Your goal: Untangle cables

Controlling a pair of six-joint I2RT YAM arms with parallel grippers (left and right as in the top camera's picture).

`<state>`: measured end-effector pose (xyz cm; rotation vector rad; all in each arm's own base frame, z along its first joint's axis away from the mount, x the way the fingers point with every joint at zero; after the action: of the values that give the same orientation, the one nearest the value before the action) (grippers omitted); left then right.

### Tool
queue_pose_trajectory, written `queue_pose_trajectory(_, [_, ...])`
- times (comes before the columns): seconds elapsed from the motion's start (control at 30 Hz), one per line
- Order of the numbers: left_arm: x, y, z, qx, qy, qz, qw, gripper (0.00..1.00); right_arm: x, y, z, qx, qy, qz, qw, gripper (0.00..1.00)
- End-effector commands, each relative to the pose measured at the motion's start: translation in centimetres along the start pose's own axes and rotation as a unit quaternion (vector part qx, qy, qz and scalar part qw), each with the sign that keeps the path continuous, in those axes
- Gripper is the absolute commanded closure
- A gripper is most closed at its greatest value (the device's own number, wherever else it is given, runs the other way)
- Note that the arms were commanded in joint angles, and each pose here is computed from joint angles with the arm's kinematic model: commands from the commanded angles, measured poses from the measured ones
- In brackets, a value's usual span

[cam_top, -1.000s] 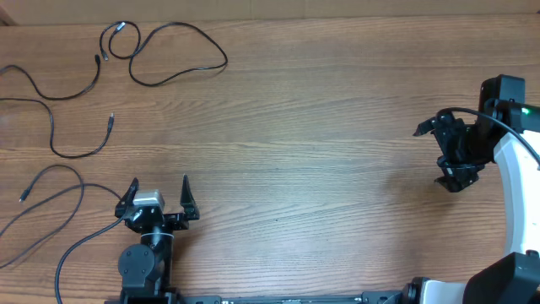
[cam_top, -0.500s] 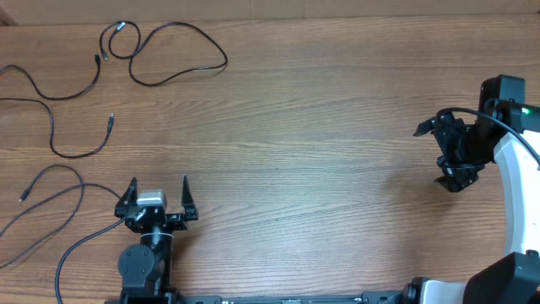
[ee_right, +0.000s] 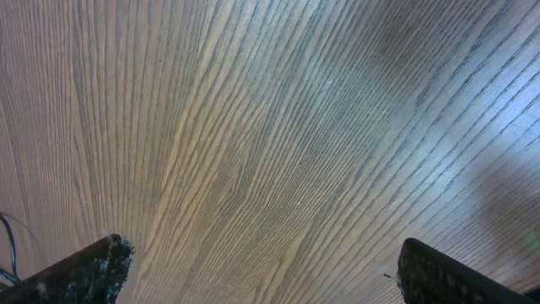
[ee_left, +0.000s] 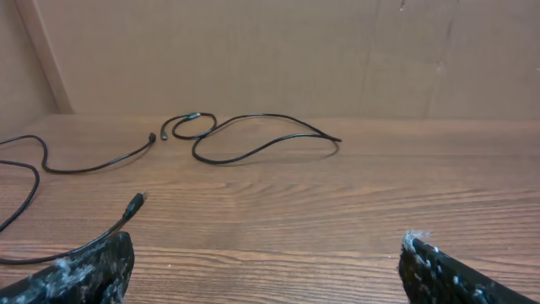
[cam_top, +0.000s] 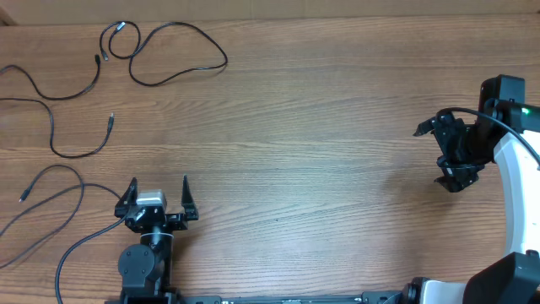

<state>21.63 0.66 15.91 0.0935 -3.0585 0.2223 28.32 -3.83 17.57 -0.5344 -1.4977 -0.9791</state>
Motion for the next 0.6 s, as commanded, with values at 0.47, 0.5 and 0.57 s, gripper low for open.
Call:
queue_pose_trajectory(0.47, [0.02,0.34,-0.11,0.009,-0.005,-0.009,1.0,0.0,0.27,-0.01,-0.29,-0.003,-0.008,0.0,1.0,0.0])
queue_pose_trajectory(0.5, [0.02,0.35,-0.1,0.009,-0.005,-0.009,1.0,0.0,0.17,-0.02,-0.31,-0.003,-0.007,0.001,1.0,0.0])
queue_pose_trajectory(0.57, [0.02,0.35,-0.1,0.009,-0.005,-0.009,1.0,0.0,0.16,-0.02,-0.31,-0.003,-0.007,0.002,1.0,0.0])
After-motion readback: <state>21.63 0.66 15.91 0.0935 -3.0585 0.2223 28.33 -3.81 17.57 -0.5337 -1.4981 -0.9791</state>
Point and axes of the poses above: each gripper's point midway between its finger pads, its own x axis back along the fingers, its own y axis along the line the jaws close on, z = x × y, the point moved 3 cm from there along x, back along the fingers, and after that the axes turned 8 degrees about x, right-handed, at the moved point
